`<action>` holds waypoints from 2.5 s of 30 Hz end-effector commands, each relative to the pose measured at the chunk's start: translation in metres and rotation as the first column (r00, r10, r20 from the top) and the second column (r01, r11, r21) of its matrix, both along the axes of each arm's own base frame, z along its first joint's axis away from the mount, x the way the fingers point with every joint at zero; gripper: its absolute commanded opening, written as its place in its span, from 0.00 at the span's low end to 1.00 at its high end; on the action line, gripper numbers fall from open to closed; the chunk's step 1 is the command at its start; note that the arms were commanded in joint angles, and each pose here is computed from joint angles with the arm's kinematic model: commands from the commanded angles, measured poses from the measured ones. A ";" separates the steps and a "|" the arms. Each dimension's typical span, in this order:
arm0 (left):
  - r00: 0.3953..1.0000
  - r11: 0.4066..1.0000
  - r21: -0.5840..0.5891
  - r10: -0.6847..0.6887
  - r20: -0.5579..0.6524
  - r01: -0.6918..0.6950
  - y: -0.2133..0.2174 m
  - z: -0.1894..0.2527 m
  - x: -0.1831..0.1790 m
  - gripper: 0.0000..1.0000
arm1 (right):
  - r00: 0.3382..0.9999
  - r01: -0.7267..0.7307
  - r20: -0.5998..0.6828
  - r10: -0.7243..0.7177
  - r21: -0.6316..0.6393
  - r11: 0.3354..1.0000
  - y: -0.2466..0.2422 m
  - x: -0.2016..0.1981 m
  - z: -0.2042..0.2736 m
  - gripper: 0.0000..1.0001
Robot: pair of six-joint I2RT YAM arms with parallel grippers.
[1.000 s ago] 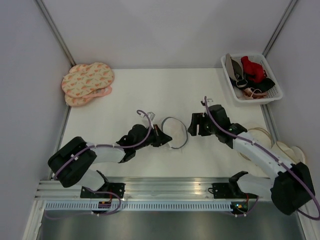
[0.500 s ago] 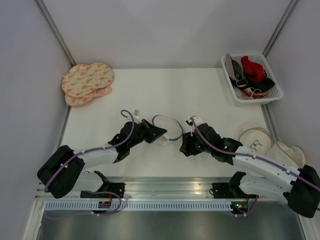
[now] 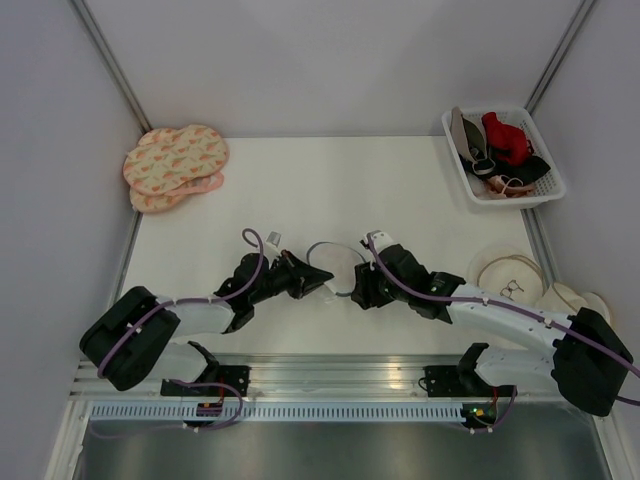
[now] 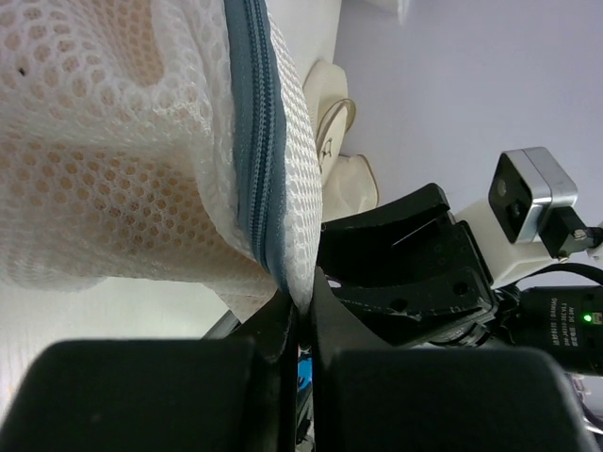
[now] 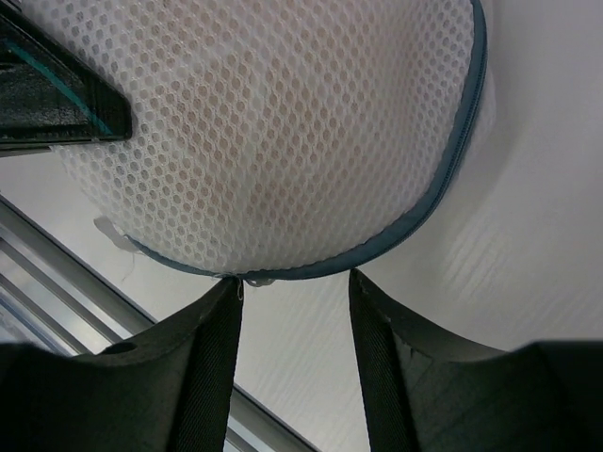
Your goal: Unzip the laundry bag and remove the bra
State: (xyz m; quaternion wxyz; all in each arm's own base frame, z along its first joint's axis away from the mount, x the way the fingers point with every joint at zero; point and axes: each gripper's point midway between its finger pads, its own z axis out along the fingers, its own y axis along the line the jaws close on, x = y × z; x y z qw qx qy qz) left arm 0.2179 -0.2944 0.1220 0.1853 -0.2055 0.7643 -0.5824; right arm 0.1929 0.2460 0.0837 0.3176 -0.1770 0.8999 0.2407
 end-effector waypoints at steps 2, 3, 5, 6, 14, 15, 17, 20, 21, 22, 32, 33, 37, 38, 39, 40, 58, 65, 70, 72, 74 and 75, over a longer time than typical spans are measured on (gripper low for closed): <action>0.999 0.991 -0.130 -0.032 0.023 0.035 -0.006 0.030 -0.003 0.02 | 0.998 -0.034 0.047 0.030 0.087 0.996 0.023 0.010 0.023 0.50; 0.999 0.990 -0.138 -0.033 0.029 0.037 -0.006 0.032 -0.003 0.02 | 0.999 -0.044 0.035 0.040 0.093 0.995 0.025 0.007 0.022 0.49; 1.000 0.989 -0.146 -0.027 0.011 0.029 -0.004 0.028 -0.003 0.02 | 0.998 -0.051 0.030 0.048 0.114 0.992 0.027 0.005 0.024 0.47; 0.999 0.986 -0.165 -0.029 0.024 0.033 -0.005 0.033 -0.003 0.02 | 0.998 -0.063 0.024 0.060 0.126 0.990 0.030 0.003 0.025 0.45; 0.998 0.973 -0.222 -0.069 -0.006 0.066 -0.009 0.029 -0.008 0.02 | 0.999 -0.041 0.038 0.036 0.135 0.990 0.031 0.008 0.024 0.28; 0.997 0.972 -0.223 -0.075 -0.008 0.071 -0.010 0.028 -0.009 0.02 | 0.999 -0.030 0.048 0.024 0.132 0.991 0.030 0.012 0.026 0.24; 0.997 0.972 -0.227 -0.070 -0.011 0.066 -0.009 0.028 -0.009 0.02 | 0.999 -0.018 0.053 0.011 0.121 0.993 0.028 0.014 0.025 0.16; 0.998 0.971 -0.228 -0.068 -0.007 0.065 -0.008 0.028 -0.009 0.02 | 0.999 0.002 0.053 -0.007 0.101 0.995 0.024 0.015 0.024 0.01; 0.997 0.971 -0.228 -0.071 -0.007 0.068 -0.008 0.028 -0.010 0.02 | 0.999 0.001 0.048 -0.006 0.094 0.996 0.022 0.014 0.023 0.01; 0.997 0.971 -0.227 -0.073 -0.007 0.070 -0.008 0.028 -0.009 0.02 | 0.998 0.018 0.050 -0.022 0.073 0.997 0.017 0.015 0.021 0.00; 0.982 0.968 -0.167 -0.188 0.013 0.187 -0.012 0.016 -0.012 0.02 | 0.979 0.197 0.087 -0.185 -0.164 0.967 -0.037 0.025 0.008 0.01; 0.979 0.967 -0.156 -0.203 0.010 0.202 -0.011 0.012 -0.013 0.02 | 0.972 0.227 0.097 -0.212 -0.189 0.955 -0.044 0.027 0.008 0.00; 0.955 0.955 -0.024 -0.296 0.016 0.296 -0.001 -0.013 -0.012 0.02 | 0.908 0.418 0.193 -0.372 -0.328 0.847 -0.090 0.039 0.008 0.01; 0.945 0.946 0.009 -0.325 0.026 0.325 -0.001 -0.016 -0.011 0.02 | 0.901 0.432 0.201 -0.385 -0.336 0.837 -0.092 0.041 0.008 0.00; 0.937 0.936 0.050 -0.350 0.010 0.349 0.001 -0.024 -0.009 0.02 | 0.902 0.431 0.199 -0.384 -0.341 0.835 -0.093 0.041 0.007 0.00; 0.924 0.925 0.127 -0.371 0.097 0.358 -0.002 -0.020 0.007 0.02 | 0.907 0.420 0.196 -0.374 -0.333 0.844 -0.089 0.042 0.007 0.00; 0.995 0.897 0.438 -0.084 0.049 0.054 0.045 -0.041 0.045 1.00 | 0.999 0.048 -0.007 -0.047 0.062 0.997 0.025 0.023 0.013 0.00; 0.997 0.961 0.270 0.049 0.056 -0.063 0.060 -0.028 0.013 1.00 | 0.984 -0.156 -0.033 0.173 0.296 0.942 0.082 0.007 0.037 0.00; 0.993 0.972 0.210 0.089 0.079 -0.103 0.056 -0.014 0.022 1.00 | 0.971 -0.208 -0.045 0.236 0.332 0.920 0.091 -0.002 0.037 0.00; 0.991 0.975 0.187 0.111 0.076 -0.123 0.054 -0.010 0.028 1.00 | 0.970 -0.214 -0.042 0.241 0.332 0.919 0.090 -0.006 0.037 0.00; 0.989 0.977 0.158 0.131 0.066 -0.140 0.052 -0.007 0.032 1.00 | 0.968 -0.222 -0.040 0.248 0.331 0.917 0.089 -0.010 0.037 0.01; 0.989 0.979 0.146 0.132 0.065 -0.141 0.050 -0.006 0.033 1.00 | 0.968 -0.224 -0.037 0.250 0.332 0.916 0.088 -0.012 0.037 0.00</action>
